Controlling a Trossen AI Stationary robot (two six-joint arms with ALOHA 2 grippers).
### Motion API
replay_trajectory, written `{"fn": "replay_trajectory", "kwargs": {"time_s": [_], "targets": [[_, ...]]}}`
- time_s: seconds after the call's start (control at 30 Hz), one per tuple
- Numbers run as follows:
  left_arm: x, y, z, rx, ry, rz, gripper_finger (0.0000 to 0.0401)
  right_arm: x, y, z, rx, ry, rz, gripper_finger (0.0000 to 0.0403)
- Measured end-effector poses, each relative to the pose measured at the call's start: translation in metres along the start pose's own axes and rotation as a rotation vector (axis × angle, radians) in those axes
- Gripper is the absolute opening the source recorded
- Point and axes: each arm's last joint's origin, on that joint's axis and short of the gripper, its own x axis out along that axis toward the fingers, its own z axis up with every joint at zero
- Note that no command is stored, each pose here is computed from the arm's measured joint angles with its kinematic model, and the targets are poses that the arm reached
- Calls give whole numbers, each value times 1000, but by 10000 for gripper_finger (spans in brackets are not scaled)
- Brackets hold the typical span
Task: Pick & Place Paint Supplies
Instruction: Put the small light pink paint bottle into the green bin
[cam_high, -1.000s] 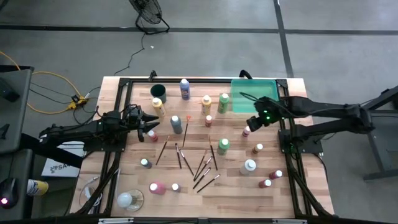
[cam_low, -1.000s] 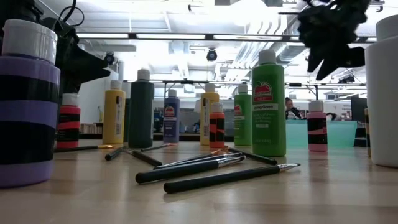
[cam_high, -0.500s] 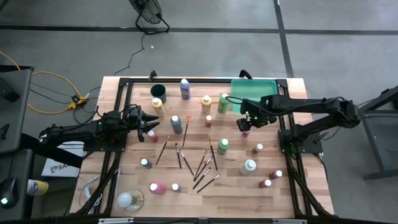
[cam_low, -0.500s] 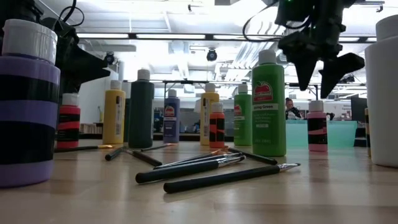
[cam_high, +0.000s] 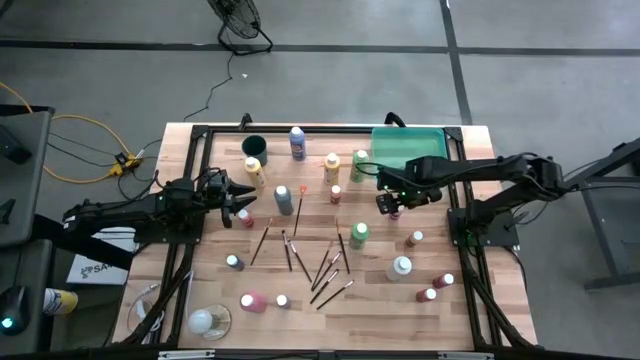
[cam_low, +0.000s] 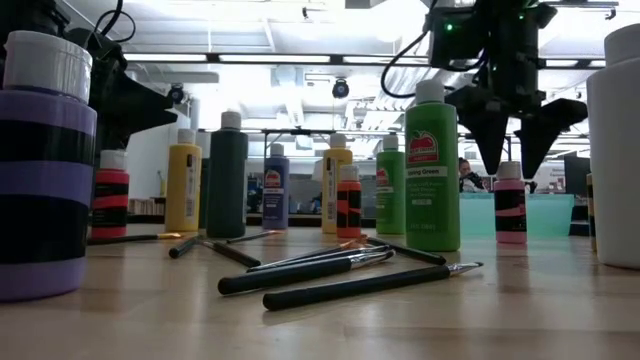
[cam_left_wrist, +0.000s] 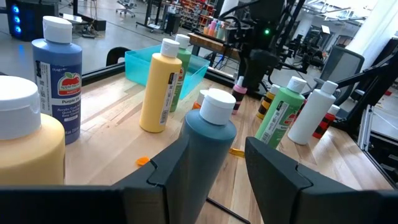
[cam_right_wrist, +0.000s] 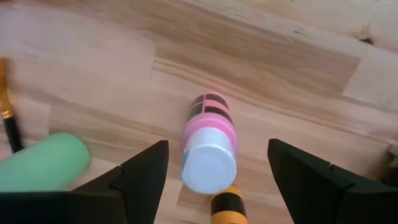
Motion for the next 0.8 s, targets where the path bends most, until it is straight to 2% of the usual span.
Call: {"fn": "replay_trajectory", "kwargs": {"time_s": [0.2, 0.6, 0.8], "targets": [[0, 0, 0, 0, 0, 0, 152, 0, 0, 0, 22, -4, -3, 242], [0, 0, 0, 0, 0, 0, 152, 0, 0, -1, 24, 18, 1, 112], [0, 0, 0, 0, 0, 0, 152, -7, -3, -3, 32, 41, 41, 111]]}}
